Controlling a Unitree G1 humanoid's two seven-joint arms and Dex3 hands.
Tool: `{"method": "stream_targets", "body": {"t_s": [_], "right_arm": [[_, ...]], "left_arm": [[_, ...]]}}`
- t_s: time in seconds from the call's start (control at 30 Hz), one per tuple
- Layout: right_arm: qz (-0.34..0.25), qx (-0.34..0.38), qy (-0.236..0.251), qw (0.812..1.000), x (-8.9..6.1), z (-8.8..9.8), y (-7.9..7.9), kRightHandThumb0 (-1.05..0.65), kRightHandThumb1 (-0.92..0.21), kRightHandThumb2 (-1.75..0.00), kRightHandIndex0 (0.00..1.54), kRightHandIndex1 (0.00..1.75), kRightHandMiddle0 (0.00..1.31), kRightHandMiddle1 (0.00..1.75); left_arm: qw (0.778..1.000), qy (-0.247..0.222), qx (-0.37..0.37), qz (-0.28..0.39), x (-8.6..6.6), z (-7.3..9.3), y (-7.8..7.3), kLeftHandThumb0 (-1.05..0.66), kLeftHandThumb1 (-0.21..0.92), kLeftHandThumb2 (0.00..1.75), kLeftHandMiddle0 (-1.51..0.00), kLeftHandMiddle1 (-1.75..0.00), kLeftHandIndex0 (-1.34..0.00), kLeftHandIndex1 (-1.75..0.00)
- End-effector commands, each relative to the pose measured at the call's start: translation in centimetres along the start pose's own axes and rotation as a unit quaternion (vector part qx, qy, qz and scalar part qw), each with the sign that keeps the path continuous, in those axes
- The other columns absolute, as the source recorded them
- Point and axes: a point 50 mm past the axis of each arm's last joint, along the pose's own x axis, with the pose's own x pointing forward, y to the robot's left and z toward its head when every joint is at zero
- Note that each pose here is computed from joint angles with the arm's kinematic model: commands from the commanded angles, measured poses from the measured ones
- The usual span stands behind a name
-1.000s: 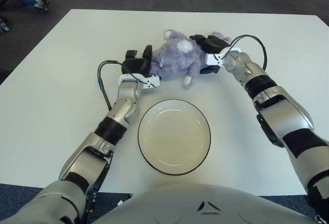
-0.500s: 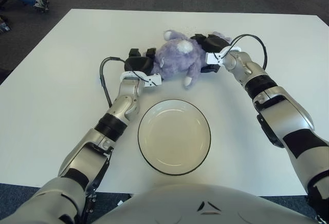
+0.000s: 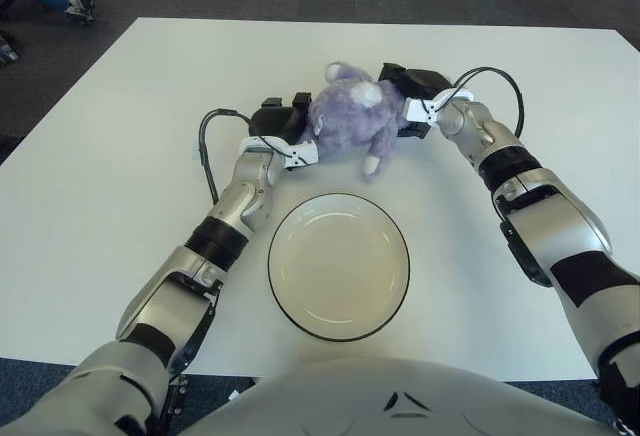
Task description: Put the doll into the plate.
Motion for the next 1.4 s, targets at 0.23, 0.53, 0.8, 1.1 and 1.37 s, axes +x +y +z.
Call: {"method": "stream_targets", "body": {"t_s": [0.23, 0.53, 0.8, 1.1, 1.37], "right_arm": [[0.015, 0.048, 0.012, 0.999, -0.2, -0.5, 1.0, 0.01, 0.07, -1.58, 0.99, 1.22, 0.83, 1.75], [0.010, 0.079, 0.018, 0.997, -0.2, -0.6, 1.0, 0.01, 0.11, -1.62, 1.02, 1.22, 0.85, 1.75], [-0.007, 0.078, 0.012, 0.997, -0.3, -0.6, 1.0, 0.01, 0.12, -1.63, 1.03, 1.22, 0.85, 1.75], [-0.023, 0.069, 0.004, 0.997, -0.4, -0.5, 0.9, 0.01, 0.12, -1.63, 1.05, 1.20, 0.84, 1.75], [-0.060, 0.065, -0.009, 0.996, -0.6, -0.3, 0.3, 0.01, 0.14, -1.65, 1.06, 1.21, 0.85, 1.75]], "left_arm": [[0.998, -0.037, -0.019, 0.055, 0.5, -0.3, 0.5, 0.00, 0.04, 1.52, -0.88, -1.41, -0.69, -1.75], [0.996, -0.046, -0.029, 0.069, 0.6, -0.4, 0.4, 0.00, -0.04, 1.65, -0.89, -1.55, -0.72, -1.75], [0.995, -0.049, -0.042, 0.075, 0.7, -0.6, 0.4, 0.00, -0.10, 1.73, -0.92, -1.60, -0.74, -1.75], [0.993, -0.042, -0.064, 0.091, 0.8, -0.7, 0.7, 0.00, -0.12, 1.72, -1.00, -1.50, -0.74, -1.75], [0.990, -0.040, -0.080, 0.112, 0.8, -0.8, 1.4, 0.00, -0.13, 1.67, -1.08, -1.32, -0.76, -1.75]]}}
